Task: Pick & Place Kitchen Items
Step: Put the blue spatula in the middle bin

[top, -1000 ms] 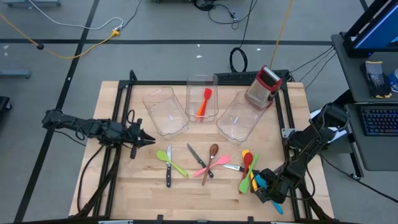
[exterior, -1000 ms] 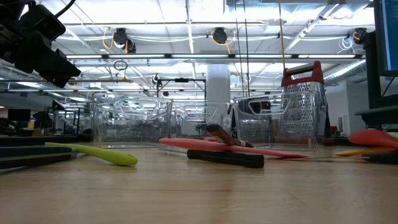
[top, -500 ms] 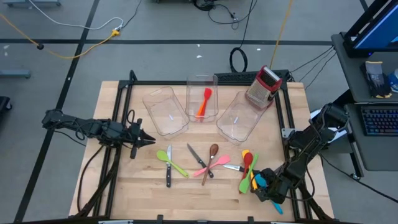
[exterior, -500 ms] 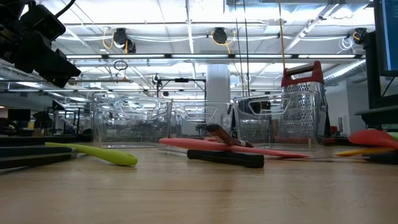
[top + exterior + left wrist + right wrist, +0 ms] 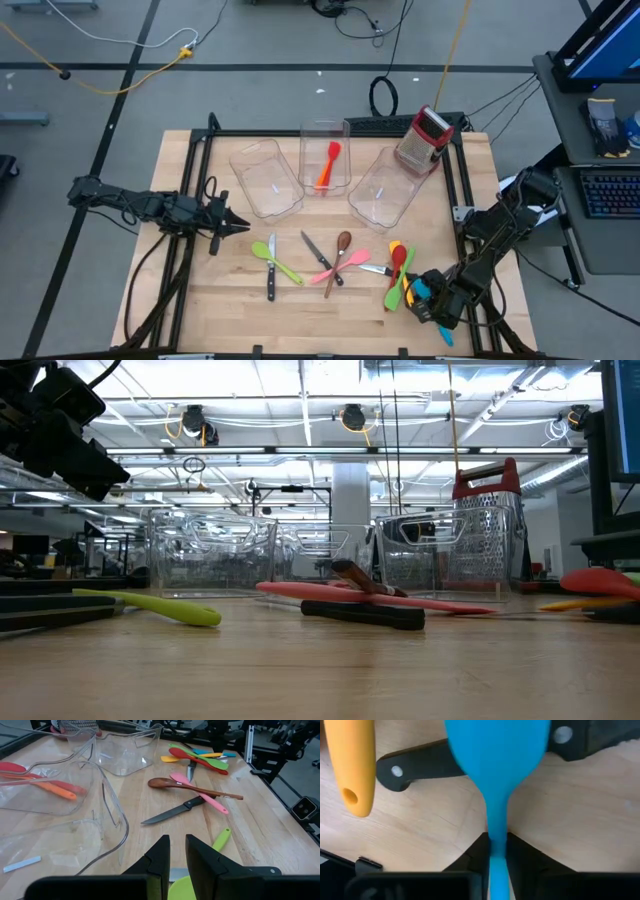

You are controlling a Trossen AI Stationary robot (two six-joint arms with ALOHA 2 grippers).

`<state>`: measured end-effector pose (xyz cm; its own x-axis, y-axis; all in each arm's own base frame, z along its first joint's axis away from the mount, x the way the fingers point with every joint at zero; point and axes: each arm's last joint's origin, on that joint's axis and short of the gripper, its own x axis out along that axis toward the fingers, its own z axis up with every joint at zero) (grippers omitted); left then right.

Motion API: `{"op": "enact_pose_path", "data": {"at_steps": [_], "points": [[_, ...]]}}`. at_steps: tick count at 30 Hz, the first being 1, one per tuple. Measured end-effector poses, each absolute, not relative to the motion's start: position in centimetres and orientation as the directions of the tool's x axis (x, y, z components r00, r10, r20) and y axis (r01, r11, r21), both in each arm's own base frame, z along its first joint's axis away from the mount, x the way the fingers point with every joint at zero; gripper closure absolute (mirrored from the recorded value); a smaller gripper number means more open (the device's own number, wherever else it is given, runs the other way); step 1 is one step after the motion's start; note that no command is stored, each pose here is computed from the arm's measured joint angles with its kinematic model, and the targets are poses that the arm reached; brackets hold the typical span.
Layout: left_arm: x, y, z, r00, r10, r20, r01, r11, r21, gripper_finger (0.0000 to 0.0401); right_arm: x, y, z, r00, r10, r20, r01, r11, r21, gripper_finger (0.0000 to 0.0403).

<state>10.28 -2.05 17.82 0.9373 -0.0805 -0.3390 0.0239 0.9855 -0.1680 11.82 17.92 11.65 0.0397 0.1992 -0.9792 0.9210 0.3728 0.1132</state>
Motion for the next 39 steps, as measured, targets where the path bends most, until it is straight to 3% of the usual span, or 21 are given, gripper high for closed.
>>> {"op": "enact_pose_path", "data": {"at_steps": [3, 19, 26, 32, 39], "points": [[10.3, -2.0, 17.8, 0.937, -0.081, -0.339, 0.024, 0.985, -0.168, 0.0339, 11.9, 18.0, 11.7, 0.043, 0.206, -0.978, 0.918, 0.378, 0.120, 0.0379], [10.3, -2.0, 17.8, 0.937, -0.080, -0.339, 0.029, 0.988, -0.153, 0.0339, 11.6, 17.5, 14.6, 0.133, 0.319, -0.938, 0.901, 0.356, 0.249, 0.0380], [10.3, -2.0, 17.8, 0.938, -0.080, -0.338, 0.041, 0.991, -0.124, 0.0339, 11.1, 17.3, 16.8, 0.114, 0.466, -0.877, 0.881, 0.361, 0.307, 0.0392], [10.3, -2.0, 17.8, 0.938, -0.080, -0.338, 0.040, 0.991, -0.125, 0.0339, 11.0, 17.0, 18.7, 0.209, 0.549, -0.809, 0.847, 0.311, 0.430, 0.0392], [10.3, -2.0, 17.8, 0.938, -0.080, -0.338, 0.040, 0.991, -0.124, 0.0339, 11.7, 16.6, 20.5, 0.470, 0.521, -0.713, 0.755, 0.180, 0.630, 0.0392]]}}
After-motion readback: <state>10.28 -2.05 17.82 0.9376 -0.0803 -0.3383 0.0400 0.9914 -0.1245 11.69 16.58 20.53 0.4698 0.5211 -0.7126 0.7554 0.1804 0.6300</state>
